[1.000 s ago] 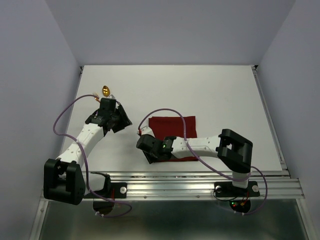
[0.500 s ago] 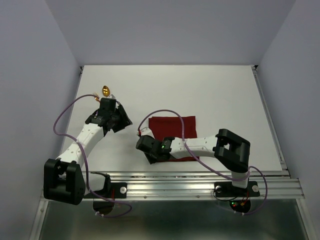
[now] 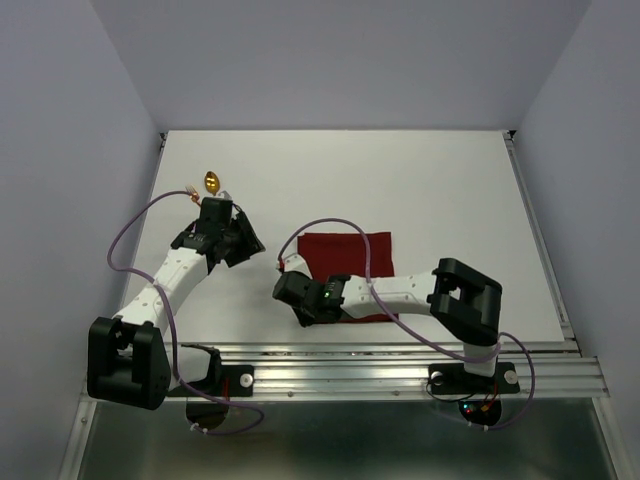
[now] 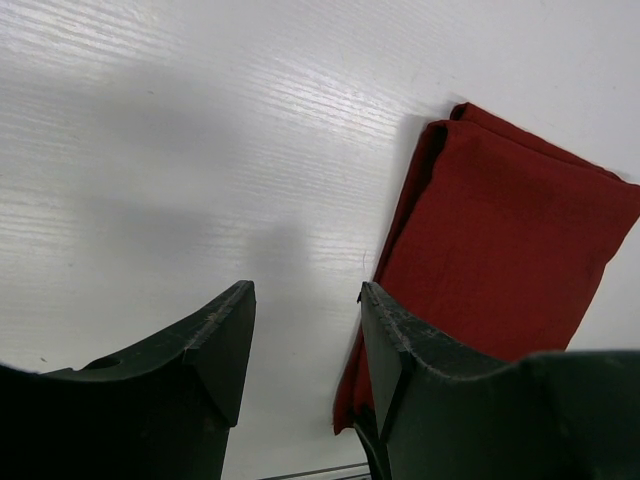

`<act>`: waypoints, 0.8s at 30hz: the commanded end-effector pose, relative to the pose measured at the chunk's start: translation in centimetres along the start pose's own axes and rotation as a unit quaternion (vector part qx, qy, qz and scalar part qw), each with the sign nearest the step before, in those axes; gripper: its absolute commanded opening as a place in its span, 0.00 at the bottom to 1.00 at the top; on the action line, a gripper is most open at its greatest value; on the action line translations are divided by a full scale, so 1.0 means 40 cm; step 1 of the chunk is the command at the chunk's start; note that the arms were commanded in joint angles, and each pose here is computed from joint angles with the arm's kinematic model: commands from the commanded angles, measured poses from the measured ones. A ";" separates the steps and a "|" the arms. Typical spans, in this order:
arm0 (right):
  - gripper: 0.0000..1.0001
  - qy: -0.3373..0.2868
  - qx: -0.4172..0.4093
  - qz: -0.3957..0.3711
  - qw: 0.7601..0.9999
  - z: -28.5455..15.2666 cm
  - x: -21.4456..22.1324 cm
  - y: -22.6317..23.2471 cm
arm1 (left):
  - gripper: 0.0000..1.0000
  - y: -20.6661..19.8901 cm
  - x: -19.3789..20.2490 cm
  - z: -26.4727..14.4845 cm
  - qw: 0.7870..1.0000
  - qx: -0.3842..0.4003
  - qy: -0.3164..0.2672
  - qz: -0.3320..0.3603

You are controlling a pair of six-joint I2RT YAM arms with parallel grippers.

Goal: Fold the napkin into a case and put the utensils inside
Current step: Pick up the top corner of the square-folded napkin from the center of the board, then fold the top corner of the square-folded napkin at the center of the board.

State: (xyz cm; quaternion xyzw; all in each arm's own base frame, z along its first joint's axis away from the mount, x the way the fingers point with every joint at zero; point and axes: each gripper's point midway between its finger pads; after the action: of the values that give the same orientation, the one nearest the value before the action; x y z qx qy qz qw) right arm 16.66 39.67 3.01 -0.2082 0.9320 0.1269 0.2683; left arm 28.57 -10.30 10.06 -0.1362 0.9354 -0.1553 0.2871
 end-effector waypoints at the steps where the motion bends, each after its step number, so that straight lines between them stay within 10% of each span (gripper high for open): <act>1: 0.04 -0.055 0.000 0.017 0.998 -0.054 -0.066 -0.003 | 0.57 -0.005 -0.010 -0.008 1.000 0.008 -0.011 0.001; 24: 0.01 -0.173 0.015 0.194 0.966 -0.115 -0.310 -0.342 | 0.56 -0.015 -0.012 -0.010 1.000 0.017 -0.007 0.009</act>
State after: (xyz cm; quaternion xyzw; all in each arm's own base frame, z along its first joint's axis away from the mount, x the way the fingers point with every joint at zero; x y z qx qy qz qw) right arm 27.93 30.83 9.83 -0.0251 0.9139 0.1727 0.3664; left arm 28.47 -10.66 10.15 -0.1317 0.9353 -0.1648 0.2842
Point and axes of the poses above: each gripper's point midway between its finger pads, its own z axis out along the fingers, its own y axis along the line the jaws close on, x = y × z, and after that the axes turned 7 degrees about z, right-handed
